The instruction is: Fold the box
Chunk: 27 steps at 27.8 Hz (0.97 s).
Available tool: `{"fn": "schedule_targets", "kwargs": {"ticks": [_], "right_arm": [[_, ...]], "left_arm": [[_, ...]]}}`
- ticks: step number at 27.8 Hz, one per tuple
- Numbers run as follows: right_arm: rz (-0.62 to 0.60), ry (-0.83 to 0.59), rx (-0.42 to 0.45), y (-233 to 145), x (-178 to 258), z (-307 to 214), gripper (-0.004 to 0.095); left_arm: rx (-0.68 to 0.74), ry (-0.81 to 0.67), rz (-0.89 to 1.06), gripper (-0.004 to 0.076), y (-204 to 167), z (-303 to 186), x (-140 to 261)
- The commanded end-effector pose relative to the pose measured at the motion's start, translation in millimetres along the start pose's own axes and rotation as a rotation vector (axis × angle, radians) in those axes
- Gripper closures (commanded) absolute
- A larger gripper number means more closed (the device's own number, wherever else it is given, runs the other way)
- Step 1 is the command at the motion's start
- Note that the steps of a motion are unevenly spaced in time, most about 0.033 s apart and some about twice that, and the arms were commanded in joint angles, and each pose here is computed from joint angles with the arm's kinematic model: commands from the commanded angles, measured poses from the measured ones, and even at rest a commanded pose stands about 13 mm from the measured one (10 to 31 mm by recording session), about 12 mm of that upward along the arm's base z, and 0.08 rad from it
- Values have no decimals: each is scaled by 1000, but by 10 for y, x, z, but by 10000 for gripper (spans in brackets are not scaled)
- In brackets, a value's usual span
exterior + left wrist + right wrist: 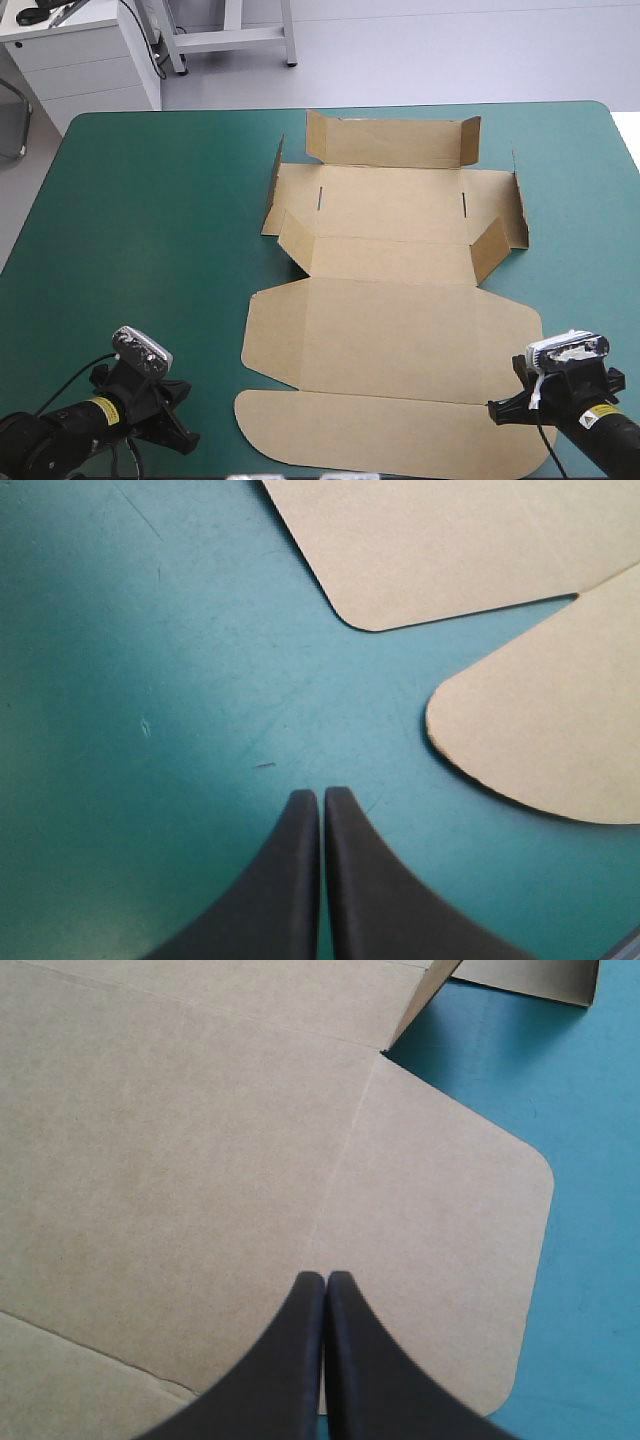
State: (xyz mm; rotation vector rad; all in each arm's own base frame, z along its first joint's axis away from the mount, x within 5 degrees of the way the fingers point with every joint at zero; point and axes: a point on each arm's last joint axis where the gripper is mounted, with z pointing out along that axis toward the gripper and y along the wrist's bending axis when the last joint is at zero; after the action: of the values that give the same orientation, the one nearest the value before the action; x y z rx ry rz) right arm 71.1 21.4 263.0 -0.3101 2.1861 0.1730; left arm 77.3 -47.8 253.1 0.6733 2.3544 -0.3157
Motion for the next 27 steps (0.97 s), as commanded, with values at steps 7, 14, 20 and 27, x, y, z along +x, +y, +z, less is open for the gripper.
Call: {"fn": "schedule_targets", "kwargs": {"ticks": [7,14,20,27], "right_arm": [[-13,-103,21,-16,-156,-56,928],[-9,-121,26,-21,-173,-58,928],[-14,-77,11,-8,-133,-54,921],[38,-84,-25,23,-139,-54,424]], "left_arm": [[5,-76,-13,731,-8,-55,-112],[1,-78,-10,731,-5,-55,-113],[1,-77,-10,731,-5,-55,-113],[1,-82,-12,731,-5,-55,-118]]}}
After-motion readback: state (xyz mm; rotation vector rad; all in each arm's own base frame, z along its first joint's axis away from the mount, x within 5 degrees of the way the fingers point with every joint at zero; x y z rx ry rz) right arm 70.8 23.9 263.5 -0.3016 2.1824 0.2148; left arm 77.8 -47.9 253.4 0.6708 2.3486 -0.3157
